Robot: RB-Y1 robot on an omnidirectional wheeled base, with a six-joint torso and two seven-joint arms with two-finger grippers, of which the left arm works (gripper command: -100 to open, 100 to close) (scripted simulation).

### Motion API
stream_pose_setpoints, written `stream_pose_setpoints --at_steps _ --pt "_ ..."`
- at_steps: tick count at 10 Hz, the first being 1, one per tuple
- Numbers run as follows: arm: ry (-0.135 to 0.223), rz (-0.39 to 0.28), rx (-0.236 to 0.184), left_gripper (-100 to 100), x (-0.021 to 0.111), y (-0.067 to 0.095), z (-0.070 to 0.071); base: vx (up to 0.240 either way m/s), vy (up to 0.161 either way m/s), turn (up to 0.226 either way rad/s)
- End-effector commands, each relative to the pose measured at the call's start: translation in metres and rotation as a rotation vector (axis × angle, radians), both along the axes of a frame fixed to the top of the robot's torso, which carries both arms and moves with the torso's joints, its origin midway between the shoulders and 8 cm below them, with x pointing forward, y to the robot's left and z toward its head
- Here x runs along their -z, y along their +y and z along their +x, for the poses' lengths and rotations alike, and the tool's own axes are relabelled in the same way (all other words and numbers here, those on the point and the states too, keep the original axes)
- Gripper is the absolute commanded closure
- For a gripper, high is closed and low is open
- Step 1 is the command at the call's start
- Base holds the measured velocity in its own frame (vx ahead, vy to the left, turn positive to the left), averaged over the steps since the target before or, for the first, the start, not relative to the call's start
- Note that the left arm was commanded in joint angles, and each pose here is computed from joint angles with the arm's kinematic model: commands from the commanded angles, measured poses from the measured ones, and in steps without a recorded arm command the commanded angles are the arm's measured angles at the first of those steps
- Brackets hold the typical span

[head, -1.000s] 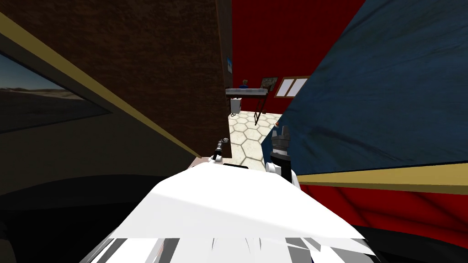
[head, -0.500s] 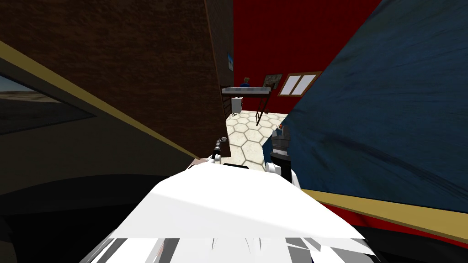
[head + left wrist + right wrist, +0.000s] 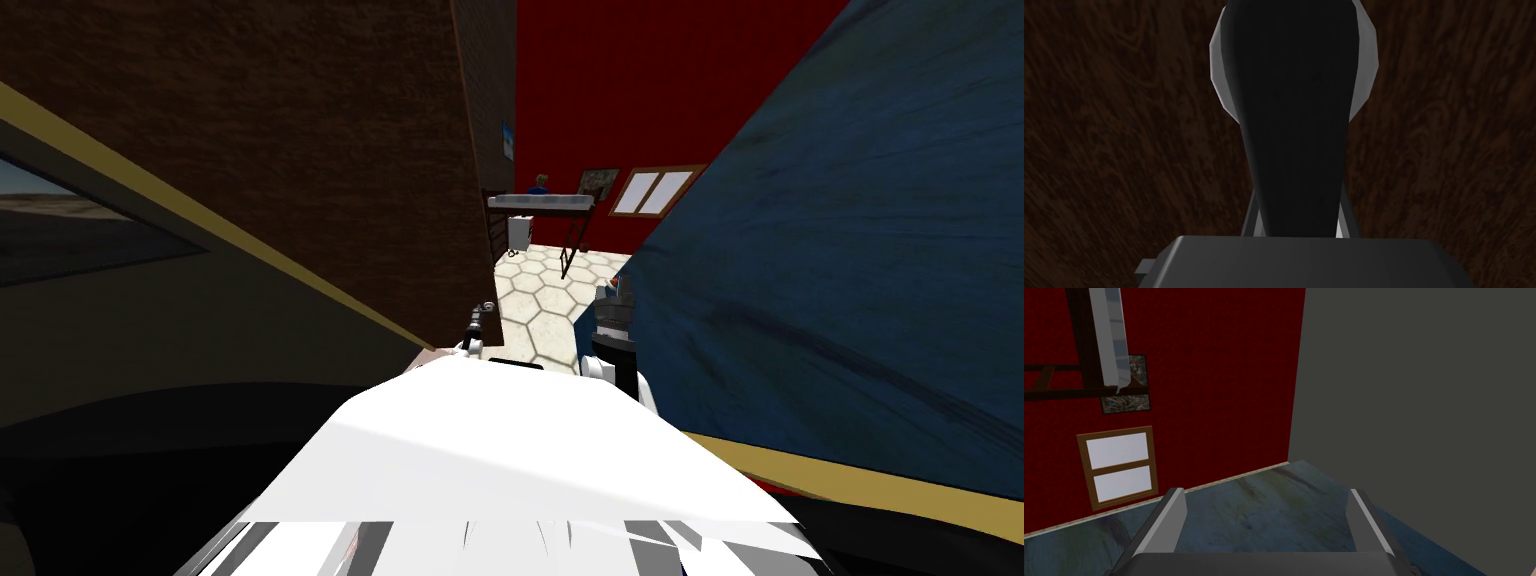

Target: Push the door open

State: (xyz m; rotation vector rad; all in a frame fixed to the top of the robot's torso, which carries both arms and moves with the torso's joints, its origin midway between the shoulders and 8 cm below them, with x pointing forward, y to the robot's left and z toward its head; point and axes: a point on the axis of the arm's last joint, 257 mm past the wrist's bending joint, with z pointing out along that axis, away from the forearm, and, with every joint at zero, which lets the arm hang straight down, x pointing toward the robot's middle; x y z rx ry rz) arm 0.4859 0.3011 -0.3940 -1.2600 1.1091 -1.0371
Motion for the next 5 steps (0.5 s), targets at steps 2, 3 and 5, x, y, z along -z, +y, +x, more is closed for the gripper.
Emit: stream_pose_setpoints --at_steps 2,3,5 --pt "-0.021 -0.005 -0.045 100 -0.007 0.019 0.002 0.185 -0.089 0.067" --pt "-0.021 -0.01 -0.058 100 -0.007 0.022 0.001 0.218 -0.102 0.086" --pt "-0.02 -0.024 -0.086 100 -0.005 0.028 -0.002 0.19 -0.075 0.072"
